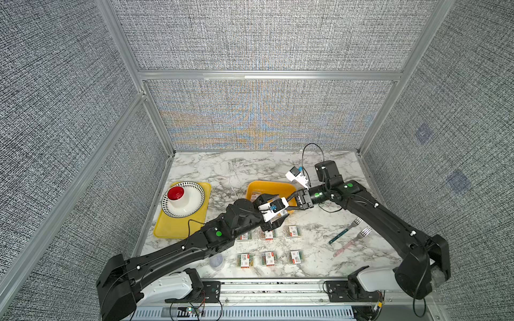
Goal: Take the paper clips out of the storage box
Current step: Place the boxed paper clips at the center of the board.
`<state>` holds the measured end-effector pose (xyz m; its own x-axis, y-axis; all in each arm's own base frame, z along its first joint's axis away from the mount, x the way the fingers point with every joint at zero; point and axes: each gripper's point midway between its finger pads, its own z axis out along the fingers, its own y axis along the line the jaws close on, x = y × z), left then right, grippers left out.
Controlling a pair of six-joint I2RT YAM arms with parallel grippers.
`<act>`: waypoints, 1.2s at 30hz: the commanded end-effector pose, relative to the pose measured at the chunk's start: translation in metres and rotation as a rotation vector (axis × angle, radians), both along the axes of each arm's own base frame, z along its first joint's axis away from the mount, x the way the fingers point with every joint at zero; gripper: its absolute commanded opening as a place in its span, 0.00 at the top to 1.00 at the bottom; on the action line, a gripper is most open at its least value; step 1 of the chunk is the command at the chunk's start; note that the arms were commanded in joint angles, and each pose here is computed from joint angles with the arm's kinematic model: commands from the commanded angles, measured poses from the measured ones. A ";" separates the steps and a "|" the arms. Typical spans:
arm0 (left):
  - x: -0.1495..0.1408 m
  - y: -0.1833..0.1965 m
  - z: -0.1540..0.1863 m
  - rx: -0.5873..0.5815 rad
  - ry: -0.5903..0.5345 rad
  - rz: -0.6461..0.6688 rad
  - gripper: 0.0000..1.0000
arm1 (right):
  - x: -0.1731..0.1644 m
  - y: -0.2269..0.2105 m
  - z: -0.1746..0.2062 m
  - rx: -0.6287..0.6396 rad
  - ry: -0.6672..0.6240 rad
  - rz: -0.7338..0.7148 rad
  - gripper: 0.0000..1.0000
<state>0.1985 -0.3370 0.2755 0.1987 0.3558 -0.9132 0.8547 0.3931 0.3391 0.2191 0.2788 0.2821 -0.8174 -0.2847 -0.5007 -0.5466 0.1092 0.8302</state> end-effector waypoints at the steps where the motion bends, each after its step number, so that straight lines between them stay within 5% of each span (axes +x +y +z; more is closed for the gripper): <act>1: -0.003 0.003 0.004 0.008 -0.001 -0.008 0.46 | 0.013 -0.003 0.007 -0.005 -0.038 -0.051 0.30; 5: -0.006 0.011 0.002 0.027 0.008 0.002 0.49 | 0.044 -0.025 0.008 -0.027 -0.051 -0.197 0.15; 16: -0.002 0.024 -0.023 0.196 0.204 0.094 0.54 | 0.126 -0.174 0.020 -0.342 -0.102 -0.898 0.15; 25: 0.003 -0.012 -0.041 0.381 0.595 0.267 0.59 | 0.104 -0.252 0.092 -0.502 -0.386 -1.308 0.15; 36: -0.021 -0.093 -0.047 0.290 0.992 0.447 0.70 | 0.059 -0.319 0.157 -0.604 -0.562 -1.645 0.12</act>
